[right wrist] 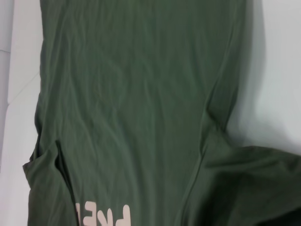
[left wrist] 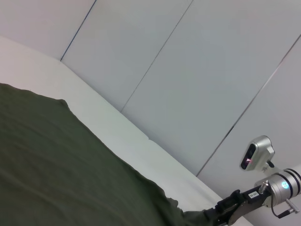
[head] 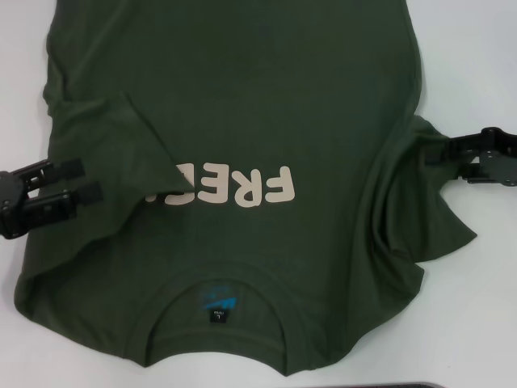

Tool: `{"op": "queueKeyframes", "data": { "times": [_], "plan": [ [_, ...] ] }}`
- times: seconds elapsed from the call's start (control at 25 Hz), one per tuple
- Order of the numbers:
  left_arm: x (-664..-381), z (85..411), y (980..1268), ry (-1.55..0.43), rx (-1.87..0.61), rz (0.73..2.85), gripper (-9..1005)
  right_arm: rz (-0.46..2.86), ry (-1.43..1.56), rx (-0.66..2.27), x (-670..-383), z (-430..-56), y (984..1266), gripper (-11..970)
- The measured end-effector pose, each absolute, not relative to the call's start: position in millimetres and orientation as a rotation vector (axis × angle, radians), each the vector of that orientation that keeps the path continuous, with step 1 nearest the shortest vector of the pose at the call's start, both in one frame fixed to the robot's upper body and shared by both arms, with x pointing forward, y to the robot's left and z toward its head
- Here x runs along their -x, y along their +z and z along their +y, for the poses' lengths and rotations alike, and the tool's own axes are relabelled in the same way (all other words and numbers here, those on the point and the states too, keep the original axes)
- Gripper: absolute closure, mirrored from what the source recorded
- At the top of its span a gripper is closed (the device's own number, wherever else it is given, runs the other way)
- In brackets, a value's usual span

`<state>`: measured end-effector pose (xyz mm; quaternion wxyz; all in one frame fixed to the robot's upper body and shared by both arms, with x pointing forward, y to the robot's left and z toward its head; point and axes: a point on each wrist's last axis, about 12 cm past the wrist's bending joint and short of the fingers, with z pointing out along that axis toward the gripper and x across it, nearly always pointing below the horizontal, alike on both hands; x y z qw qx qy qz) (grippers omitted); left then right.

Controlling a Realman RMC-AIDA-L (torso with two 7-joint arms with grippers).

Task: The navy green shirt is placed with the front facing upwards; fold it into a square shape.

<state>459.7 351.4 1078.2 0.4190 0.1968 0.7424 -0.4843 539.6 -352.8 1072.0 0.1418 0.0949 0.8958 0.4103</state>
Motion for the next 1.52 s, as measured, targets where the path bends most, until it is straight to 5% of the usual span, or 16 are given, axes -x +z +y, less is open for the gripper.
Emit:
{"op": "queueKeyframes", "data": {
  "times": [0.36, 0.88, 1.52],
  "plan": [
    [-461.0, 350.3, 1078.7, -1.217, -0.497, 1.858, 154, 2.594, 1.172, -0.286, -535.3, -359.4, 1071.4, 600],
    [-461.6, 349.0, 1078.6, -1.220, -0.498, 1.856, 155, 2.616, 1.153, -0.262, -534.6, -362.2, 1072.6, 955],
    [-461.5, 349.4, 1078.8, -1.218, -0.497, 1.855, 155, 2.587, 1.067, -0.341, -525.8, -402.1, 1102.8, 956]
  ]
}}
